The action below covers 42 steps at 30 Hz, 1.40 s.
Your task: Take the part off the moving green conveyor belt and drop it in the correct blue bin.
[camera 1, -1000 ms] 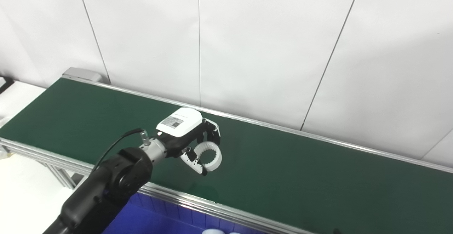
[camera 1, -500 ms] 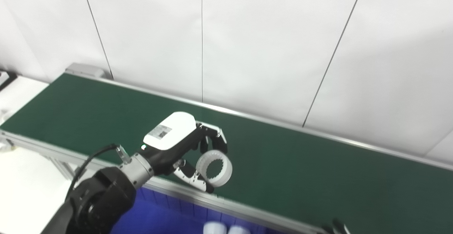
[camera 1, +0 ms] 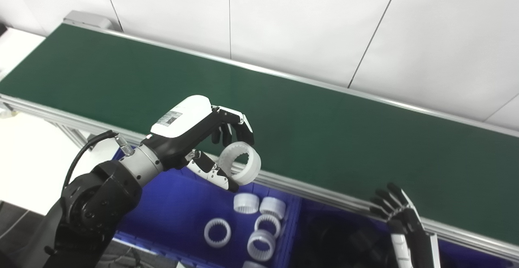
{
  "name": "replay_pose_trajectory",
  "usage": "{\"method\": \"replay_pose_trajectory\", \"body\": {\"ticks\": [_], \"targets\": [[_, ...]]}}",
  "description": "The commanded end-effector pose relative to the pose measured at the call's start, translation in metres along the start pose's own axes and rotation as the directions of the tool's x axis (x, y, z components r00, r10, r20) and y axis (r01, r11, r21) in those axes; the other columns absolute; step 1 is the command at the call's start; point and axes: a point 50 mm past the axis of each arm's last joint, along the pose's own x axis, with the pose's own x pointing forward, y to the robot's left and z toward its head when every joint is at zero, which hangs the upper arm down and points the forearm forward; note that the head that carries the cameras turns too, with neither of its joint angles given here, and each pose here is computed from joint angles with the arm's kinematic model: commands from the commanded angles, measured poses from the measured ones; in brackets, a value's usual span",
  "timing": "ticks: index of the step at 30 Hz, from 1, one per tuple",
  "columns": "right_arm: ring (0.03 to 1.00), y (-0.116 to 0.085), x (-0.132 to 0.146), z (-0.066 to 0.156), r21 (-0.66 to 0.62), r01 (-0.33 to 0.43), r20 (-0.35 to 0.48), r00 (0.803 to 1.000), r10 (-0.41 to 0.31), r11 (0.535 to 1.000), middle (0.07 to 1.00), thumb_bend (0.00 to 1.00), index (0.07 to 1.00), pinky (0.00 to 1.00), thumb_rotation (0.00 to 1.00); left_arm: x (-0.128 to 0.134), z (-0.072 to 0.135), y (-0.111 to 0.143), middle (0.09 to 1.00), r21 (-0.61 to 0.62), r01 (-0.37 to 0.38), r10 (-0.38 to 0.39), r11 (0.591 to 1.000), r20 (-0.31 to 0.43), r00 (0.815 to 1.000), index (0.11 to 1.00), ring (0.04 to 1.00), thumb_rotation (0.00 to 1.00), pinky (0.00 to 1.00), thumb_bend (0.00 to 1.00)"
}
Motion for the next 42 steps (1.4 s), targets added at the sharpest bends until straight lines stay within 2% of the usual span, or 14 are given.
{"method": "replay_pose_trajectory", "body": {"ticks": [1, 6, 10, 15, 19, 23, 27, 30, 33, 40, 42], "targets": [[0.753, -0.002, 0.003, 0.012, 0.001, -0.001, 0.043, 0.999, 0.001, 1.000, 0.789, 0.66, 0.858, 0.68, 0.75, -0.001, 0.005, 0.006, 0.465, 0.028, -0.029, 0.029, 0.999, 0.028, 0.999, 0.507, 0.399, 0.00, 0.35, 0.47], [0.753, -0.002, 0.000, 0.014, 0.010, -0.002, 0.033, 0.999, 0.002, 1.000, 0.789, 0.66, 0.859, 0.68, 0.74, 0.001, -0.003, 0.005, 0.465, 0.022, -0.026, 0.026, 0.999, 0.011, 1.000, 0.521, 0.400, 0.00, 0.35, 0.47], [0.751, -0.002, -0.001, 0.014, 0.014, -0.002, 0.034, 0.999, 0.002, 1.000, 0.789, 0.68, 0.860, 0.68, 0.74, 0.004, -0.011, -0.002, 0.468, -0.025, 0.006, -0.007, 1.000, -0.013, 1.000, 0.508, 0.412, 0.00, 0.36, 0.48], [0.744, -0.002, -0.002, 0.012, 0.008, -0.001, 0.033, 0.999, 0.001, 1.000, 0.784, 0.67, 0.855, 0.67, 0.75, 0.009, -0.023, -0.023, 0.483, -0.090, 0.067, -0.070, 0.994, -0.027, 0.997, 0.501, 0.415, 0.00, 0.37, 0.48], [0.744, -0.001, -0.003, 0.012, 0.013, -0.006, 0.035, 0.999, 0.005, 1.000, 0.784, 0.66, 0.857, 0.67, 0.74, 0.016, -0.046, -0.048, 0.478, -0.165, 0.105, -0.114, 0.981, -0.045, 0.993, 0.499, 0.423, 0.00, 0.37, 0.48], [0.745, 0.000, -0.005, 0.012, 0.018, -0.005, 0.033, 0.999, 0.004, 1.000, 0.783, 0.67, 0.854, 0.67, 0.73, 0.018, -0.069, -0.071, 0.486, -0.201, 0.119, -0.138, 0.972, -0.083, 0.987, 0.493, 0.440, 0.00, 0.39, 0.48], [0.743, 0.000, -0.007, 0.013, 0.019, -0.002, 0.032, 1.000, 0.001, 1.000, 0.782, 0.67, 0.855, 0.67, 0.73, 0.015, -0.081, -0.086, 0.487, -0.242, 0.101, -0.133, 0.965, -0.118, 0.984, 0.485, 0.456, 0.00, 0.42, 0.48], [0.744, -0.001, -0.007, 0.013, 0.014, 0.000, 0.027, 1.000, 0.000, 1.000, 0.783, 0.69, 0.856, 0.67, 0.74, 0.013, -0.084, -0.092, 0.495, -0.250, 0.096, -0.130, 0.963, -0.123, 0.984, 0.473, 0.467, 0.00, 0.44, 0.48], [0.743, -0.001, -0.007, 0.014, 0.011, -0.004, 0.029, 1.000, 0.004, 1.000, 0.780, 0.67, 0.851, 0.67, 0.73, 0.014, -0.084, -0.093, 0.497, -0.238, 0.106, -0.135, 0.965, -0.105, 0.985, 0.472, 0.465, 0.00, 0.42, 0.48], [0.746, -0.002, -0.006, 0.015, 0.012, -0.010, 0.037, 0.999, 0.009, 1.000, 0.782, 0.67, 0.854, 0.67, 0.73, 0.020, -0.078, -0.084, 0.489, -0.133, 0.185, -0.196, 0.974, -0.067, 0.978, 0.499, 0.438, 0.00, 0.36, 0.48], [0.743, -0.002, -0.006, 0.016, 0.008, -0.006, 0.038, 0.999, 0.006, 1.000, 0.779, 0.66, 0.853, 0.67, 0.73, 0.022, -0.075, -0.082, 0.482, -0.108, 0.216, -0.224, 0.970, -0.066, 0.972, 0.505, 0.431, 0.00, 0.39, 0.48]]}}
